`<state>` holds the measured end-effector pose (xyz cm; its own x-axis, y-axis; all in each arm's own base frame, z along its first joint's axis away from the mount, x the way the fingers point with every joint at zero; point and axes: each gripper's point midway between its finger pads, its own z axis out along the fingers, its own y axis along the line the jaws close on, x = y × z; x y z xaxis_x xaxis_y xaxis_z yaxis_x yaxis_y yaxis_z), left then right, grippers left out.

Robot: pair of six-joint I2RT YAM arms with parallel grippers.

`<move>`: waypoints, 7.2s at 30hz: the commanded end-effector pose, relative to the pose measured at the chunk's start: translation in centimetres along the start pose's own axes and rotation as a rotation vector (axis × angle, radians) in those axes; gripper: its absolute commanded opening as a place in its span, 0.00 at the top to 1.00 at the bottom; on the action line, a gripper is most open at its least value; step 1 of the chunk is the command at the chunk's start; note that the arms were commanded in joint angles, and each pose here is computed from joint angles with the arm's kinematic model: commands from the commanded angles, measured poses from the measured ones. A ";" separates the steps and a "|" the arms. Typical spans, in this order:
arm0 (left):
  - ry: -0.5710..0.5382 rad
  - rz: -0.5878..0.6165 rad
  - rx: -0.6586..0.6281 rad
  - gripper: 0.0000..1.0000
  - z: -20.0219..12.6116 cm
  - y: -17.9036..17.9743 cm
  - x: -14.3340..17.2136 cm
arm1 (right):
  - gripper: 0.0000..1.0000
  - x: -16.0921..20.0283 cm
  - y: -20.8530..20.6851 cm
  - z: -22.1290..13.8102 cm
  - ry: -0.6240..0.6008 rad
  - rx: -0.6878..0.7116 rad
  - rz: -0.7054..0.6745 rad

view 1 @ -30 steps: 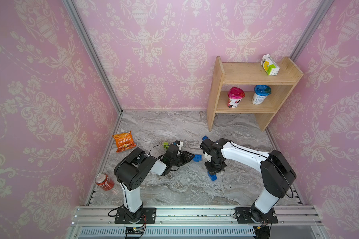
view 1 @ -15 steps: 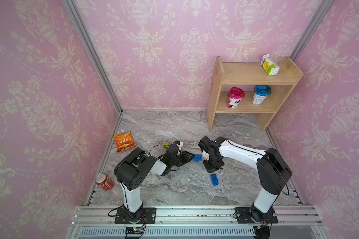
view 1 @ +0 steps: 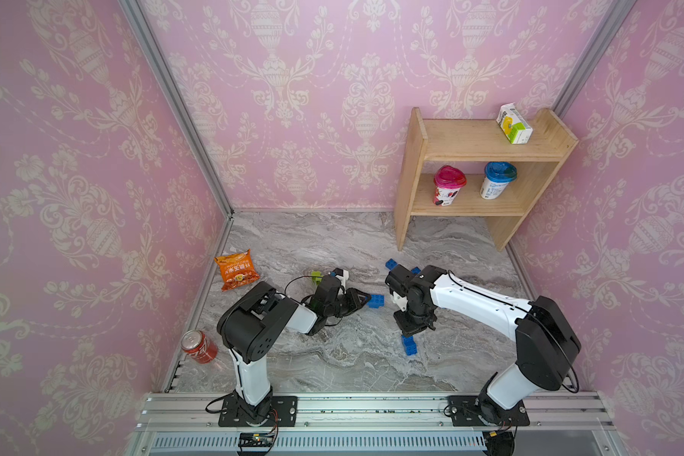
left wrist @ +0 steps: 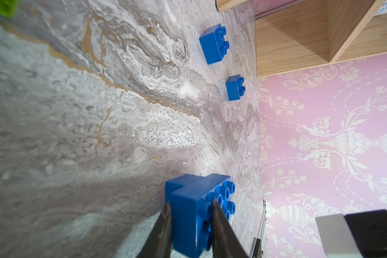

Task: Assemble the letter v with lego
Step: Adjust the lego brick at the center of the board, then pick up the lego brick from the center of the board.

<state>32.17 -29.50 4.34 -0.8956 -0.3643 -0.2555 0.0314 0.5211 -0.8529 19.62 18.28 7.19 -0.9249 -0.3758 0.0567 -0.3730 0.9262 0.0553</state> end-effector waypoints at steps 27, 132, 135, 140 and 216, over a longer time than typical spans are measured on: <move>0.036 -0.008 -0.077 0.72 0.0 2.2 1.0 | 1.00 0.3 0.5 2.5 0.077 0.000 0.013; 0.039 -0.022 -0.043 0.73 0.1 2.0 1.2 | 1.00 -3.5 -0.5 -2.1 -0.089 0.038 0.018; 0.039 -0.022 -0.045 0.73 0.1 2.1 1.2 | 1.00 -2.7 -0.1 -0.9 -0.063 0.030 0.023; 0.039 -0.022 -0.048 0.73 0.1 2.1 1.2 | 1.00 -3.1 0.0 -0.1 -0.056 0.028 0.020; 0.038 -0.027 -0.062 0.73 0.3 2.5 1.2 | 1.00 -8.3 -1.1 -1.5 -0.318 0.037 -0.288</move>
<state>32.27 -29.66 4.34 -0.8945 -0.3634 -0.2606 0.0422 0.5116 -0.8582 26.09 20.14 5.79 -0.8803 -0.4293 -0.2019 -0.4436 0.8958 0.0291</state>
